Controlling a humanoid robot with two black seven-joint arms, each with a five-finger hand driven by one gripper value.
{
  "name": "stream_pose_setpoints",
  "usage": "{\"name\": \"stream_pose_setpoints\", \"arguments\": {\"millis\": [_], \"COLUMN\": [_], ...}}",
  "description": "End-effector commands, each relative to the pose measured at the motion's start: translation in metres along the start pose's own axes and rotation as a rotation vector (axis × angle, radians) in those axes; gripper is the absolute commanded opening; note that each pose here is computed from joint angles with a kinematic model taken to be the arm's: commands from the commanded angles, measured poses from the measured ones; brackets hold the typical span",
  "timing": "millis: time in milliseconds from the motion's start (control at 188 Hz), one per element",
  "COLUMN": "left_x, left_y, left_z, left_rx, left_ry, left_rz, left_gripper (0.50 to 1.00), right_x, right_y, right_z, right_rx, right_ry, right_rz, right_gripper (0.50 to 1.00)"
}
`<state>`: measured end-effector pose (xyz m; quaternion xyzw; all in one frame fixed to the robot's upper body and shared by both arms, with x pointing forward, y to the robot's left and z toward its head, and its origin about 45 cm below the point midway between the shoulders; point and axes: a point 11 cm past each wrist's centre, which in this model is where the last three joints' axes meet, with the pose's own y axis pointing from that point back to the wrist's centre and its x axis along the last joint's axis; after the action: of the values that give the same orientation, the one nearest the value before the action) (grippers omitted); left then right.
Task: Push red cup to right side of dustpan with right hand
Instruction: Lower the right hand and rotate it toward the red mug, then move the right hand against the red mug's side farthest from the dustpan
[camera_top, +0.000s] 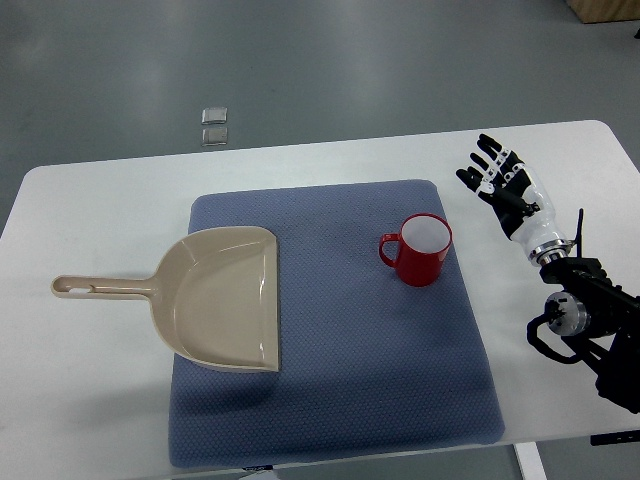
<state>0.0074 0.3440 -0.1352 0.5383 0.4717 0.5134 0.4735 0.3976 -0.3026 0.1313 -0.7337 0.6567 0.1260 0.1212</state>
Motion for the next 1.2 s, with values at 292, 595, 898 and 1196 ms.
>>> {"name": "stream_pose_setpoints", "arguments": {"millis": [292, 595, 898, 1196], "left_x": [0.0, 0.0, 0.0, 0.0], "left_y": [0.0, 0.0, 0.0, 0.0], "left_z": [0.0, 0.0, 0.0, 0.0], "left_rx": [0.0, 0.0, 0.0, 0.0], "left_ry": [0.0, 0.0, 0.0, 0.0], "left_rz": [0.0, 0.0, 0.0, 0.0], "left_gripper": [1.0, 1.0, 1.0, 1.0], "right_x": [0.019, 0.016, 0.0, -0.007], "right_y": [0.029, 0.035, 0.047, 0.05], "right_z": [0.007, 0.002, 0.005, 0.013], "right_rx": [-0.076, -0.086, -0.118, -0.127], "right_ry": [0.091, 0.129, 0.234, 0.261], "right_rz": [-0.128, -0.192, -0.319, -0.334], "right_gripper": [0.926, 0.926, 0.926, 0.926]}}
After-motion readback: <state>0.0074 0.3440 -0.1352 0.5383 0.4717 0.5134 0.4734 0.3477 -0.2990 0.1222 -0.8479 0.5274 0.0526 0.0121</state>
